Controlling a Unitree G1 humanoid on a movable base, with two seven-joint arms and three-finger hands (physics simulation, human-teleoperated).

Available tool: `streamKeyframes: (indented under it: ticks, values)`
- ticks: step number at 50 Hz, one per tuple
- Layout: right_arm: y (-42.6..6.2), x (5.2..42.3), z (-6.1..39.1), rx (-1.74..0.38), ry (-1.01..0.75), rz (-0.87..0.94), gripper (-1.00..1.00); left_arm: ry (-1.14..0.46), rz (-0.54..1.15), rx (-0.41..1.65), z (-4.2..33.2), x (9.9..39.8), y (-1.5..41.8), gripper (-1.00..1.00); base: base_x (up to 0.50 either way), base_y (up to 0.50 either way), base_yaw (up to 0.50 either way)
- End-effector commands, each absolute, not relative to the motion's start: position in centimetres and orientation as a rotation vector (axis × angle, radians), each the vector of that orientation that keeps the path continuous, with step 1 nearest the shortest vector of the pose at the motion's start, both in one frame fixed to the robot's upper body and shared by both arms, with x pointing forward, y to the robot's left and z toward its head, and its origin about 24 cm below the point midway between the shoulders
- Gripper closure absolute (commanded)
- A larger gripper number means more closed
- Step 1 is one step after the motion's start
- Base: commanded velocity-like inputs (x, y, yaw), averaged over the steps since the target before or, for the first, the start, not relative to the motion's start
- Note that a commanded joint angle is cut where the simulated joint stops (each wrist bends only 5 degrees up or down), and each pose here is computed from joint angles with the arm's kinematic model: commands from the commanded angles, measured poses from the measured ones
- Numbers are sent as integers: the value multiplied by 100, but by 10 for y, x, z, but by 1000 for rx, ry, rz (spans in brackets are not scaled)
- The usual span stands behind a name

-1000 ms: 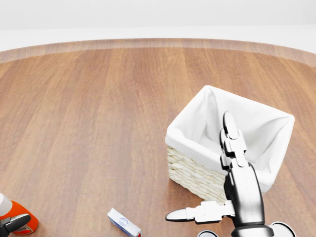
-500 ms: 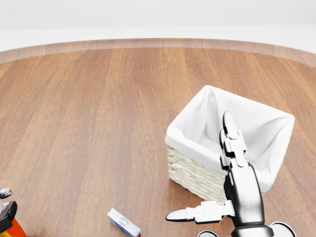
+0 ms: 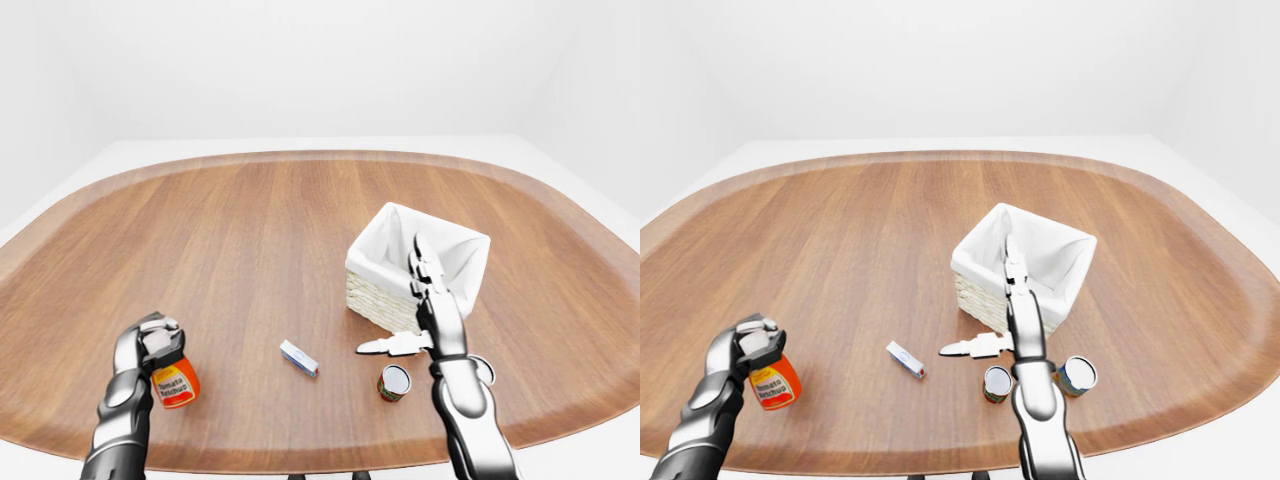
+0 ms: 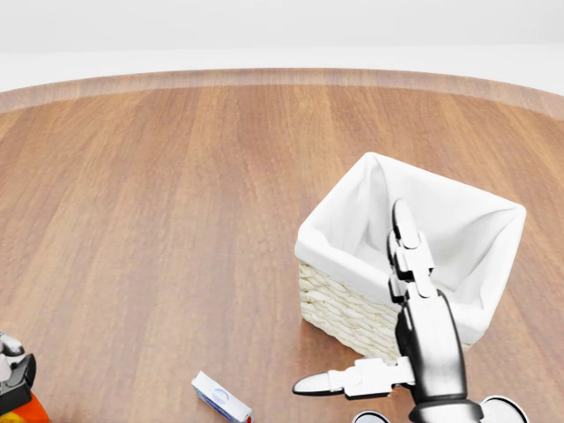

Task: Pick up the ketchup, and put it in the basket.

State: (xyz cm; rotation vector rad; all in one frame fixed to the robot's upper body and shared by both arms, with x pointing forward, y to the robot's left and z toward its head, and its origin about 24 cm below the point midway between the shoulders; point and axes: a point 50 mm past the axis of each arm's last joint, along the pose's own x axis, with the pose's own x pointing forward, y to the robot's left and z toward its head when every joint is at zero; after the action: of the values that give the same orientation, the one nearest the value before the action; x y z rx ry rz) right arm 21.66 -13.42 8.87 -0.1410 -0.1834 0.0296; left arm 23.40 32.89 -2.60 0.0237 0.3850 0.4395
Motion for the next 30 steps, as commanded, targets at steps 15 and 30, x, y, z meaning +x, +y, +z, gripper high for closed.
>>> streamKeyframes:
  ticks: [15,30]
  values:
    - [-127,217,83,-139,-174,57,-100,-64,320,137,64,262,286,93,0,0,0]
    - [-124,216,83,-141,-173,65,-100,-207,223,155,94,270,250,93,0,0,0]
